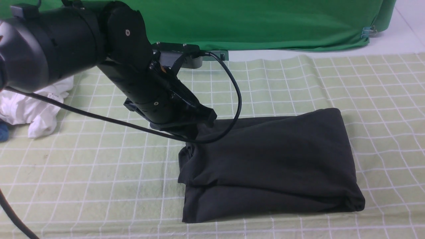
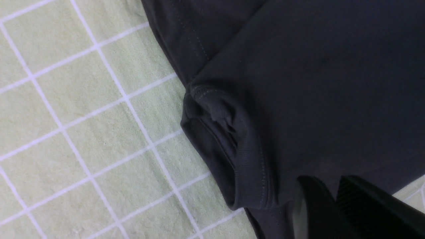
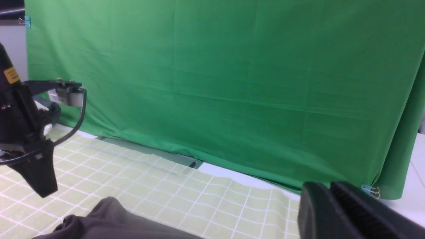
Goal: Fold a long-sleeved shirt over a green coffee tablecloth.
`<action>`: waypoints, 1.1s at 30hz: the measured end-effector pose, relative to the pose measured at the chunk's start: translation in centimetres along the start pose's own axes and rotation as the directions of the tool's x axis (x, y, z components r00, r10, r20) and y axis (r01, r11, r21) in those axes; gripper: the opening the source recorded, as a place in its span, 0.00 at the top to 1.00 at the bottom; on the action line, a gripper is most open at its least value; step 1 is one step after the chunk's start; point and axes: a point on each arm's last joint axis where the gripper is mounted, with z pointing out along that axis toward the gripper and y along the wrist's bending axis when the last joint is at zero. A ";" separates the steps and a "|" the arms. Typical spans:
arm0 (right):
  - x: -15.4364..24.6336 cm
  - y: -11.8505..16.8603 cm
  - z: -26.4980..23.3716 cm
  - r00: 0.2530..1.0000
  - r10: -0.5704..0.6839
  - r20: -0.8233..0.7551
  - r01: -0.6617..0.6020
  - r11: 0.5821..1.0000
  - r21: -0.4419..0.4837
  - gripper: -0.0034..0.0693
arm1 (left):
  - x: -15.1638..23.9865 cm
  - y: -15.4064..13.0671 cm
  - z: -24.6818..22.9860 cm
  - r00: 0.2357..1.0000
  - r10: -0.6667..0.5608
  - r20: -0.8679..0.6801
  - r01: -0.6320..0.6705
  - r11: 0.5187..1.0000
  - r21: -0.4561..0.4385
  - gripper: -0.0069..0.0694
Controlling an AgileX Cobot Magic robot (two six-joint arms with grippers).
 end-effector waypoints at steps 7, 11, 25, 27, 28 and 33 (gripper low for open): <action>0.0 0.0 0.0 1.000 0.000 0.001 0.000 1.000 0.000 0.86 | 0.3 0.0 0.0 1.000 -0.002 -0.028 0.002 1.000 0.001 0.88; 0.8 0.0 0.1 1.000 -0.001 0.008 0.001 1.000 0.014 0.86 | 0.1 0.0 0.0 1.000 0.001 -0.011 -0.001 1.000 -0.003 0.89; 13.0 -0.5 -0.6 0.975 0.048 -0.216 0.036 0.928 0.370 0.83 | -0.3 0.1 0.0 0.999 0.001 0.035 -0.001 1.000 -0.006 0.89; 13.5 -0.5 -0.6 0.971 0.040 -0.237 0.053 0.925 0.377 0.83 | -0.3 0.1 0.0 0.999 0.004 0.035 -0.004 1.000 -0.006 0.89; 13.5 -0.5 -0.6 0.970 0.034 -0.239 0.060 0.924 0.377 0.82 | -0.3 0.1 0.0 0.999 0.004 0.035 -0.004 1.000 -0.006 0.89; 14.0 -0.4 -0.7 0.958 0.036 -0.285 0.068 0.935 0.347 0.80 | -0.1 0.0 0.0 1.000 0.004 0.011 -0.004 1.000 -0.005 0.89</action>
